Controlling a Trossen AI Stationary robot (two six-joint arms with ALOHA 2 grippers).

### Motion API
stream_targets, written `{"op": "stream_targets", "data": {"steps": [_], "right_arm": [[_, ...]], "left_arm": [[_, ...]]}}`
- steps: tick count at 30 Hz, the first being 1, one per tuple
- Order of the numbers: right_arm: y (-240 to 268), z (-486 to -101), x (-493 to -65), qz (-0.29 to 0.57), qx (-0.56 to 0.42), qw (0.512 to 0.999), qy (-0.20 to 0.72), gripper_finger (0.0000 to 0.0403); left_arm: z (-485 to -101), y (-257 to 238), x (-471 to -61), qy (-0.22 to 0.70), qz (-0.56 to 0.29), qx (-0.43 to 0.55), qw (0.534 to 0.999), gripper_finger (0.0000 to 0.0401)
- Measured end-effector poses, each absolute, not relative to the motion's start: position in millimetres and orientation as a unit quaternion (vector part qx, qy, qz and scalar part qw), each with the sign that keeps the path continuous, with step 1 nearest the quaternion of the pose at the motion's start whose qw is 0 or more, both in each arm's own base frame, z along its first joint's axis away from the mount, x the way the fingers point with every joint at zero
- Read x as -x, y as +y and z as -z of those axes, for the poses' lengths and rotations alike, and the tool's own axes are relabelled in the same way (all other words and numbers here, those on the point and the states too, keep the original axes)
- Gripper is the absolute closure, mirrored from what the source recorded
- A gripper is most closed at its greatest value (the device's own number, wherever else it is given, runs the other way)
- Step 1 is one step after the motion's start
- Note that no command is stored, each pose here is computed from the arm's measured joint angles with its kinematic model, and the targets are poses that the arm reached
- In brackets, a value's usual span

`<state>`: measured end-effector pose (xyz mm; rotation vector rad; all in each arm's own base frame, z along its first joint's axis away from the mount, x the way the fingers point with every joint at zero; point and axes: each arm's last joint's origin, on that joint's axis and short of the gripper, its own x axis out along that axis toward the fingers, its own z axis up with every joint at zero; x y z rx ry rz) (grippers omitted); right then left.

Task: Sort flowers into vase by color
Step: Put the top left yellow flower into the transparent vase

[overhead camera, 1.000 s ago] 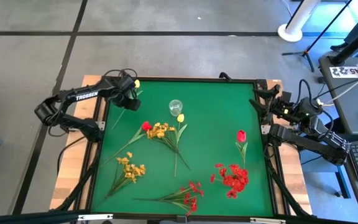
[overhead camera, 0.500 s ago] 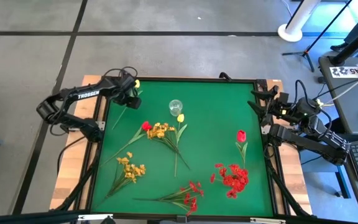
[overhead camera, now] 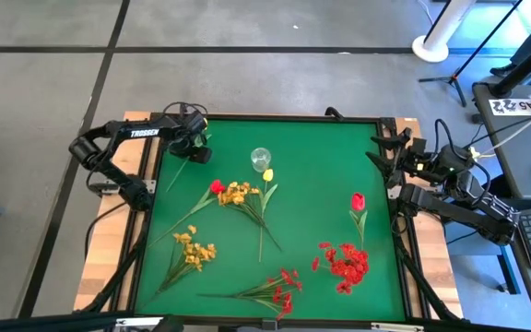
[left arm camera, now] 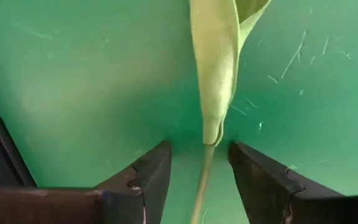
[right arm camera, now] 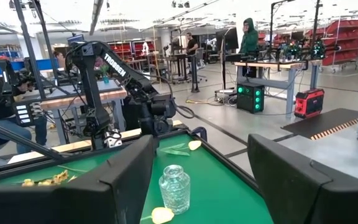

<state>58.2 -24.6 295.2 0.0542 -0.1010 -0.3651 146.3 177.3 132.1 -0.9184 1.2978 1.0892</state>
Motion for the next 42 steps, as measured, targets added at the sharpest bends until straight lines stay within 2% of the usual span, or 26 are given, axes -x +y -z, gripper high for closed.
{"op": "stream_targets", "data": {"steps": [4, 12, 18, 25, 29, 34, 38, 42], "right_arm": [[-24.6, -295.2, -58.2, 0.181, -0.027, 0.982, -0.05, 0.0144], [-24.6, -295.3, -58.2, 0.181, -0.027, 0.982, -0.051, 0.0144], [-24.2, -295.3, -58.3, 0.174, -0.037, 0.983, -0.052, 0.0144], [-24.1, -295.3, -58.4, 0.173, -0.037, 0.983, -0.052, 0.0144], [-24.2, -294.7, -58.4, 0.173, -0.038, 0.983, -0.049, 0.0144], [-24.6, -290.7, -59.5, 0.174, -0.041, 0.983, -0.037, 0.0144], [-26.1, -283.9, -62.8, 0.174, -0.043, 0.983, -0.029, 0.0144], [-26.9, -280.0, -64.5, 0.174, -0.046, 0.983, -0.025, 0.0144]], "left_arm": [[-133.5, 176.4, -145.8, 0.557, -0.455, 0.384, 0.579, 0.0264], [-141.6, 177.9, -149.3, 0.543, -0.466, 0.387, 0.581, 0.0389], [-160.5, 182.8, -170.6, 0.521, -0.459, 0.365, 0.62, 0.0397], [-211.6, 181.5, -215.7, 0.462, -0.452, 0.301, 0.701, 0.0399], [-253.0, 168.3, -243.5, 0.382, -0.42, 0.259, 0.782, 0.0399], [-295.3, 133.6, -279.0, 0.232, -0.325, 0.175, 0.9, 0.04], [-314.0, 115.3, -300.0, 0.125, -0.274, 0.122, 0.946, 0.04], [-303.3, 108.7, -310.8, 0.067, -0.273, 0.09, 0.956, 0.0401]]}}
